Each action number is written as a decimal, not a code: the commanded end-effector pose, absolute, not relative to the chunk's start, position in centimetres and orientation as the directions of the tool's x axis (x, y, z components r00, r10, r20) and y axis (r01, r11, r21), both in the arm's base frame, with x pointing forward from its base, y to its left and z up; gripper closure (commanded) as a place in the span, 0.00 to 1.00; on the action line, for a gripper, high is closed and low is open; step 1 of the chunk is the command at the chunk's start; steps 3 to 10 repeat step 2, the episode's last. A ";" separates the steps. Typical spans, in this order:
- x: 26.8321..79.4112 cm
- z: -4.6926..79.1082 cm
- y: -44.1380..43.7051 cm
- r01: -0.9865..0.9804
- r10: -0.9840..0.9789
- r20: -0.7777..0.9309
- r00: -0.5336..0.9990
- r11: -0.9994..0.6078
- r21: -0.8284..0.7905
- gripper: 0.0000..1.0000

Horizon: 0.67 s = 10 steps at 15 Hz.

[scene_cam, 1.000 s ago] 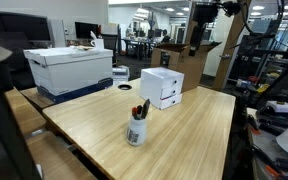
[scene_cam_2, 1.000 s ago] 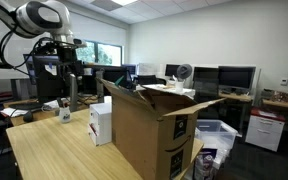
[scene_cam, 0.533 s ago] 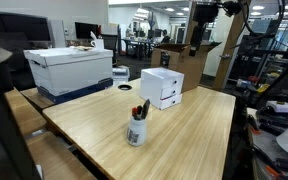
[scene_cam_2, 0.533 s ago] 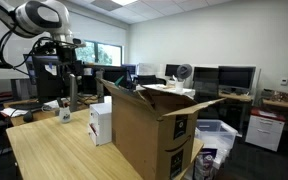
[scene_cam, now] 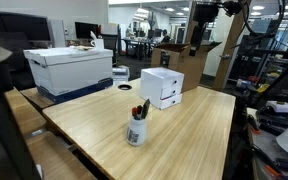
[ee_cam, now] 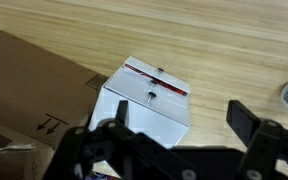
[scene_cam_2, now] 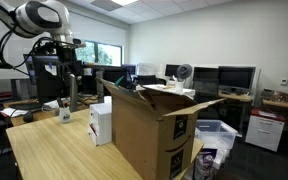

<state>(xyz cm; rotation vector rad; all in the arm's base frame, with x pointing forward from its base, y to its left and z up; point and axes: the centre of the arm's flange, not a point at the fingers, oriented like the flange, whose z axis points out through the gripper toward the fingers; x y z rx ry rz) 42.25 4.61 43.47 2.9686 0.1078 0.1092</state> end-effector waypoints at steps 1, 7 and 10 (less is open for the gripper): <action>42.3 43.5 4.6 0.066 0.078 0.067 0.995 -0.983 0.171 0.00; 42.3 43.5 4.6 0.066 0.078 0.067 0.995 -0.983 0.171 0.00; 42.3 43.5 4.6 0.066 0.078 0.067 0.995 -0.983 0.171 0.00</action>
